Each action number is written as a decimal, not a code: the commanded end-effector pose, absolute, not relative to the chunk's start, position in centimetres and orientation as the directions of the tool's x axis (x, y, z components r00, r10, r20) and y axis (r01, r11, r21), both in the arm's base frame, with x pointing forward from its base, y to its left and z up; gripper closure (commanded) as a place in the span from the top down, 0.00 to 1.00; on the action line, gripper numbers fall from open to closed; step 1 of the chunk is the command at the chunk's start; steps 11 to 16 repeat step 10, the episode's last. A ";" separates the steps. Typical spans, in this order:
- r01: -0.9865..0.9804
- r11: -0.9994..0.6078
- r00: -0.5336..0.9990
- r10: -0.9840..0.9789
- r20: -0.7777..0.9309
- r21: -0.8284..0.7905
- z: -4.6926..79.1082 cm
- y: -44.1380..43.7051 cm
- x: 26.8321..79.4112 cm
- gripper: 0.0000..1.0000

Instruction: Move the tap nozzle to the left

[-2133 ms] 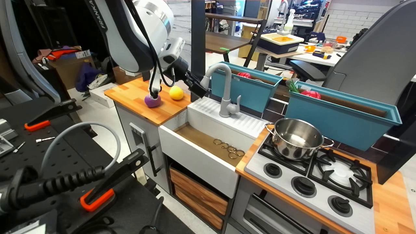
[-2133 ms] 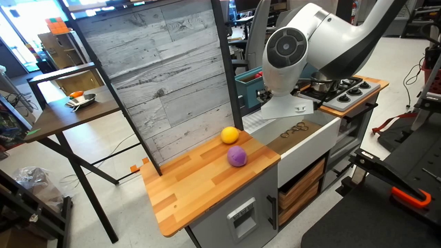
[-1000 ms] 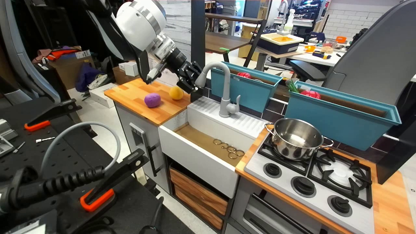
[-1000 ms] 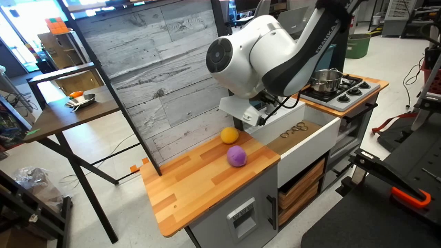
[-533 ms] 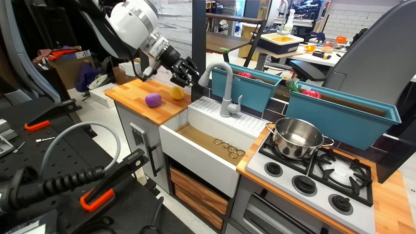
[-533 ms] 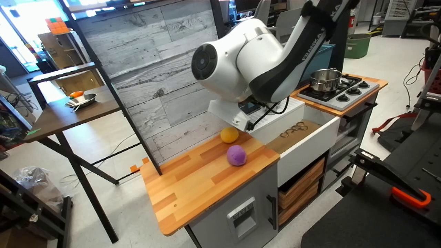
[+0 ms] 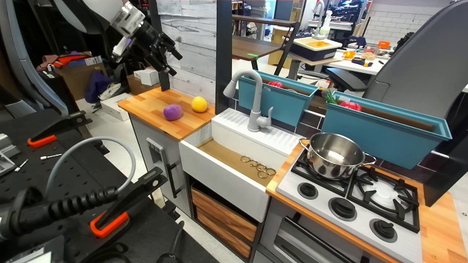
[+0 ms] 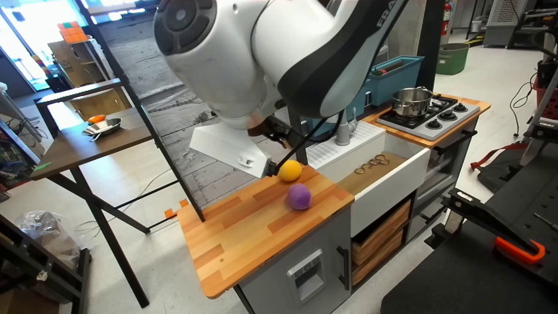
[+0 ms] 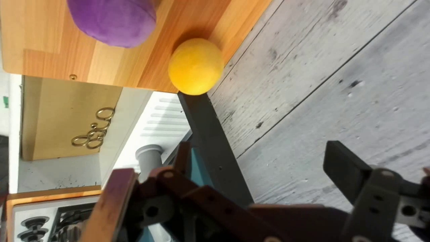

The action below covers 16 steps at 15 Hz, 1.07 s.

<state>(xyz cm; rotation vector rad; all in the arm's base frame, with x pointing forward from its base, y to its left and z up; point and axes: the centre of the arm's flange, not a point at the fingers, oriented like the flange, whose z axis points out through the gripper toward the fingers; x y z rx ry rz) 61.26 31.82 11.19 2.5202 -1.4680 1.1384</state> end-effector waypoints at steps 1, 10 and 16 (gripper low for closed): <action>-0.724 -0.580 0.405 -0.795 0.451 -0.373 14.4 26.9 57.8 1.00; -0.660 -0.691 0.626 -0.723 0.292 -0.294 13.8 18.7 58.0 1.00; -0.660 -0.691 0.626 -0.723 0.292 -0.294 13.8 18.7 58.0 1.00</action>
